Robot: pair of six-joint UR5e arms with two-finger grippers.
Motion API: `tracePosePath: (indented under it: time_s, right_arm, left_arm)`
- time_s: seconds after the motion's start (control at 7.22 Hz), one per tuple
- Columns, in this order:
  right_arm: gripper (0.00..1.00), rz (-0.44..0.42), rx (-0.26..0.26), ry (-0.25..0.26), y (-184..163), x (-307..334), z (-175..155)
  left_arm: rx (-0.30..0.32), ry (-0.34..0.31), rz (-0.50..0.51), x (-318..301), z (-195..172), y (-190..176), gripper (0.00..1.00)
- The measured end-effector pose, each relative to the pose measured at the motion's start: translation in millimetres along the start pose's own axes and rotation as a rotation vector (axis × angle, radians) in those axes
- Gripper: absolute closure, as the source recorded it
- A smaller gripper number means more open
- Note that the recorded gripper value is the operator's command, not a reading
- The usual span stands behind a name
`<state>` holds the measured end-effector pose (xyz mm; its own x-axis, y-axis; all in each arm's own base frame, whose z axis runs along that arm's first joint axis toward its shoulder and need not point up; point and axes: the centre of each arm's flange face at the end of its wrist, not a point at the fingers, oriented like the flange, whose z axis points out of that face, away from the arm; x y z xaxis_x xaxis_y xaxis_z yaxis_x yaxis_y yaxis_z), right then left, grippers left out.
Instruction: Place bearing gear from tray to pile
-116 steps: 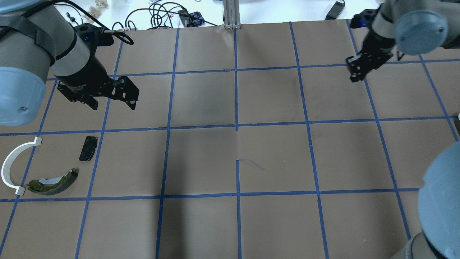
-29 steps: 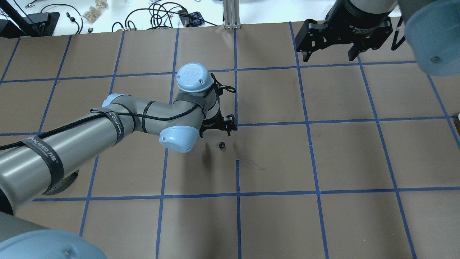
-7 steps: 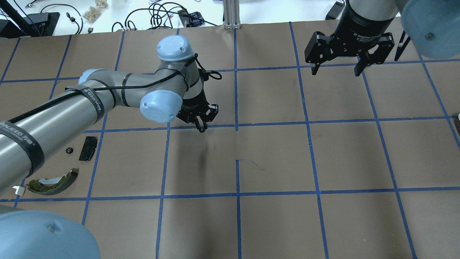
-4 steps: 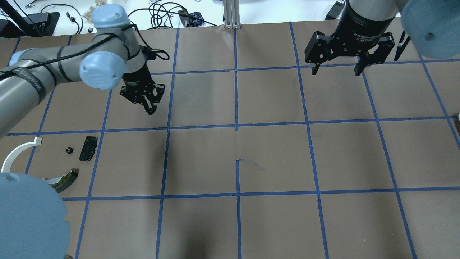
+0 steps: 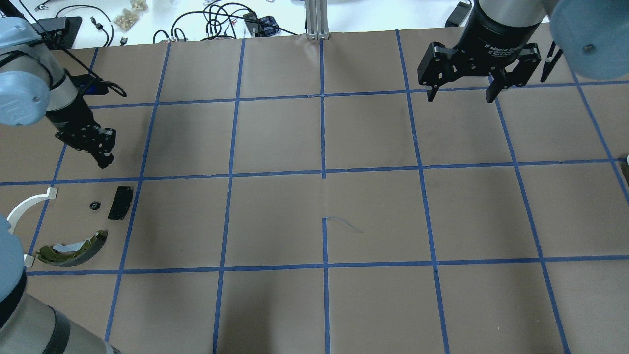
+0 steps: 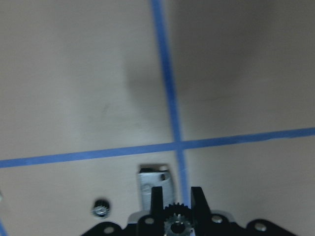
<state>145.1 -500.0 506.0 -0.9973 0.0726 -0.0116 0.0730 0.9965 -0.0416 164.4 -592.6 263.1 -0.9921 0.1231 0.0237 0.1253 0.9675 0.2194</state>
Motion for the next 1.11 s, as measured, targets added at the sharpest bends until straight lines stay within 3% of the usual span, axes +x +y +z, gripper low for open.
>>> tracePosePath:
  time_s: [0.42, 1.11]
  right_arm:
    - [0.00, -0.001, 0.003, 0.002, 0.8, 0.3, -1.2]
    - [0.00, -0.001, 0.002, 0.003, 0.7, 0.4, -1.1]
  left_arm:
    - [-0.005, 0.038, 0.030, -72.8, 25.6, 29.1, 1.00]
    - [-0.002, 0.036, 0.025, -69.5, 83.9, 34.9, 1.00]
